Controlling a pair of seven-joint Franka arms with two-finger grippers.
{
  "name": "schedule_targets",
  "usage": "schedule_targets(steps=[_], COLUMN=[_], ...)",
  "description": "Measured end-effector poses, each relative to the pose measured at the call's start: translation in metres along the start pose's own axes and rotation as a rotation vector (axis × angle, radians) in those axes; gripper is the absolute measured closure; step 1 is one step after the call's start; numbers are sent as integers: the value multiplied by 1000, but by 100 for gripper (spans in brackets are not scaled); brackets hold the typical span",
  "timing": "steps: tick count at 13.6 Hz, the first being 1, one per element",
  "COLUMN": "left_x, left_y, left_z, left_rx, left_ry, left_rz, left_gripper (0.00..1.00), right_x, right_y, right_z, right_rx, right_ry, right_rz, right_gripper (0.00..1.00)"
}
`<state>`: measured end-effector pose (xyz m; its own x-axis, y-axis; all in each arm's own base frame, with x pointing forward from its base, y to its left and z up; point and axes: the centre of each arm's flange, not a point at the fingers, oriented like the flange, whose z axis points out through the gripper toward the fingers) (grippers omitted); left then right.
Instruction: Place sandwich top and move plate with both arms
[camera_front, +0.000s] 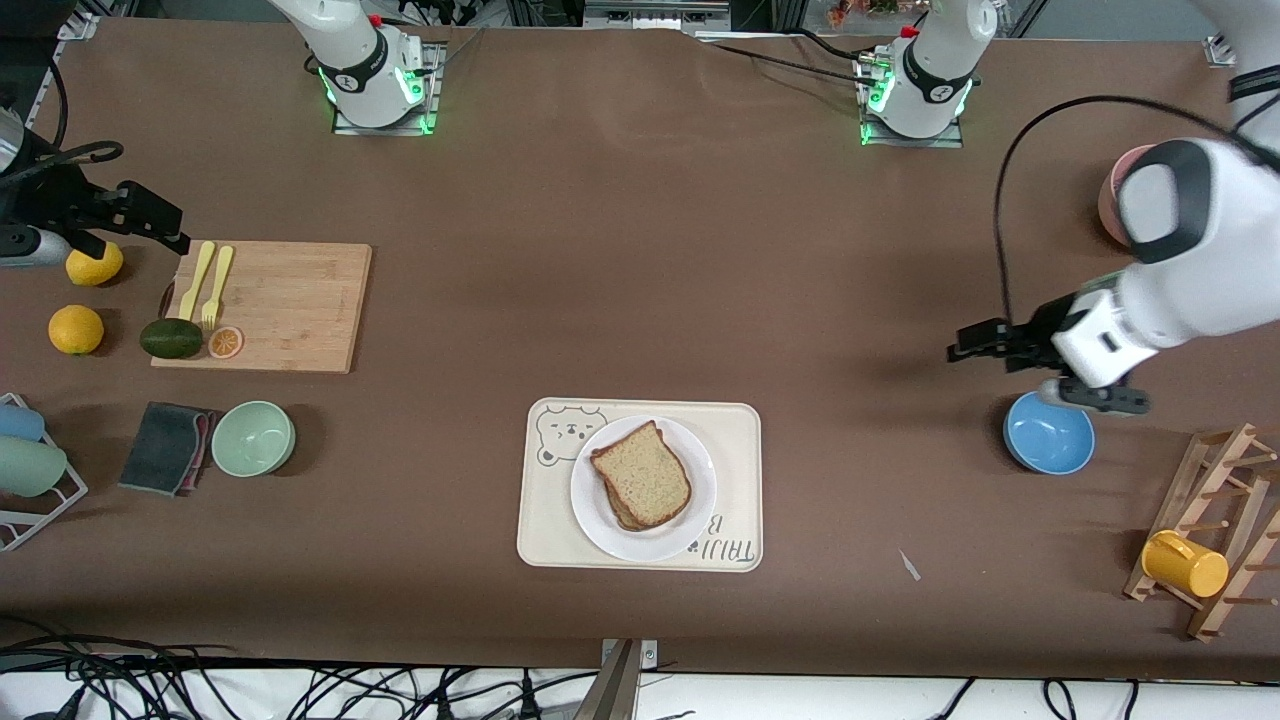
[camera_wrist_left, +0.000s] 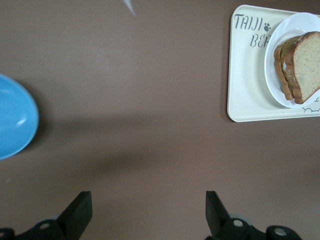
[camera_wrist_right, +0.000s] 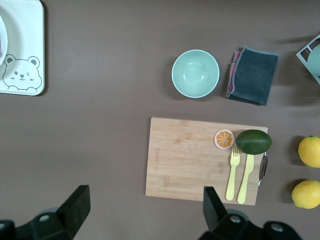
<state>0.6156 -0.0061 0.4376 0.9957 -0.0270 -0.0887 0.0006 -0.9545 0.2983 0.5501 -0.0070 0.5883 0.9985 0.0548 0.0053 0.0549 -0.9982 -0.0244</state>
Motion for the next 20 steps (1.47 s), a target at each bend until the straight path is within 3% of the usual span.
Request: schedule_targets(steps=[5, 11, 15, 17, 20], left_x=[-16, -19, -19, -20, -17], left_y=[-9, -30, -15, -5, 19], left_z=[-80, -117, -167, -178, -168], left_rx=[183, 205, 218, 226, 327], left_ry=[-113, -70, 40, 62, 39], left_rz=[19, -23, -5, 8, 39], left_gripper=[0, 0, 0, 0, 0], right_x=[0, 0, 0, 0, 0], right_y=[0, 0, 0, 0, 0], right_z=[0, 0, 0, 0, 0], right_rx=[0, 0, 0, 0, 0], right_ry=[0, 0, 0, 0, 0], right_rz=[-1, -1, -1, -1, -1], right_gripper=[0, 0, 0, 0, 0])
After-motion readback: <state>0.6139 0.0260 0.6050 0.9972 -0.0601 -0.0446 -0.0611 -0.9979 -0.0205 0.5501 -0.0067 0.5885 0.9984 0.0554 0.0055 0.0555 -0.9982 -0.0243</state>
